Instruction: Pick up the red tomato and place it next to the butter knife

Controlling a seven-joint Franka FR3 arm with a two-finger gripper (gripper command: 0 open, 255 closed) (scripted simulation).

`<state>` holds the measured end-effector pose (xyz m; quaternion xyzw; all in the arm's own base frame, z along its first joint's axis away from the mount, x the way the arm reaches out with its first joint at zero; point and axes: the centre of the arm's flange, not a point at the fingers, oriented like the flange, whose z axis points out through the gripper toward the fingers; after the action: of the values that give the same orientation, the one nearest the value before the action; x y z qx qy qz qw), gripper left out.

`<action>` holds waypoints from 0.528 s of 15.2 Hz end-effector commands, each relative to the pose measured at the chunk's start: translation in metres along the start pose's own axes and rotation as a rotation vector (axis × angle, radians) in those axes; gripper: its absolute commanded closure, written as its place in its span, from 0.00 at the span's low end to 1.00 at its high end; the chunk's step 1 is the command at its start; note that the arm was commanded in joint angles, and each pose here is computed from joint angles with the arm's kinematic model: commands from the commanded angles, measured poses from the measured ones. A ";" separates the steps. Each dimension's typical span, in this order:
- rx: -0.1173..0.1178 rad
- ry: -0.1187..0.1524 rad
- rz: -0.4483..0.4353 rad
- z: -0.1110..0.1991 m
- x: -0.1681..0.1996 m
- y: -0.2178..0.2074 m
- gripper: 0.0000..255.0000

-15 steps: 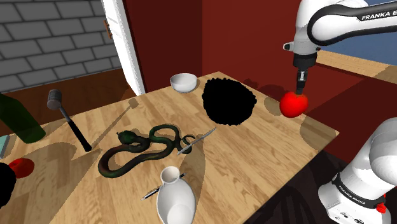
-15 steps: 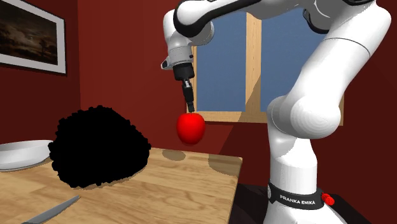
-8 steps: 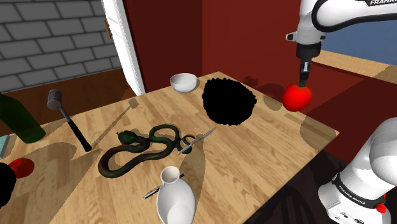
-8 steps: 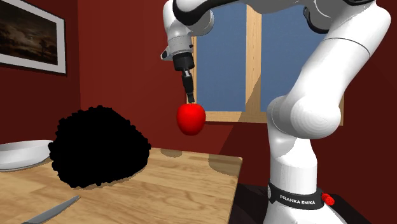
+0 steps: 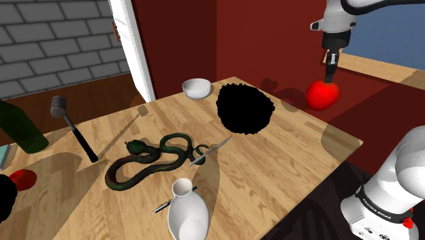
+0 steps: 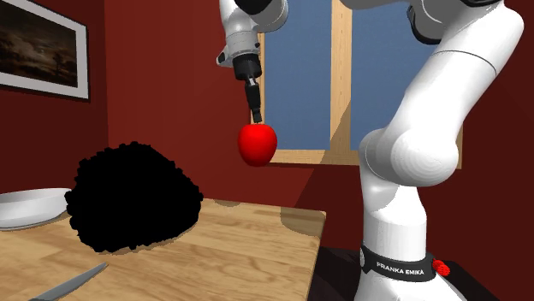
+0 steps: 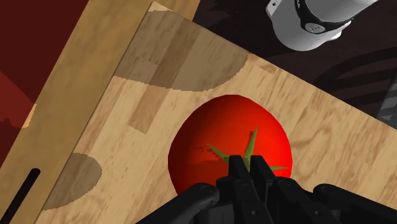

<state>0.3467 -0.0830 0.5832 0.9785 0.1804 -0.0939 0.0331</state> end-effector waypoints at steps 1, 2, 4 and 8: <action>0.000 0.000 0.000 -0.010 -0.001 0.000 1.00; 0.000 0.000 0.000 -0.016 -0.002 0.000 1.00; 0.000 0.000 0.000 -0.020 0.003 -0.011 1.00; 0.000 0.000 0.000 -0.027 0.029 -0.057 1.00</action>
<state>0.3542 -0.0296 0.6020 0.9784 0.1810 -0.0940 0.0332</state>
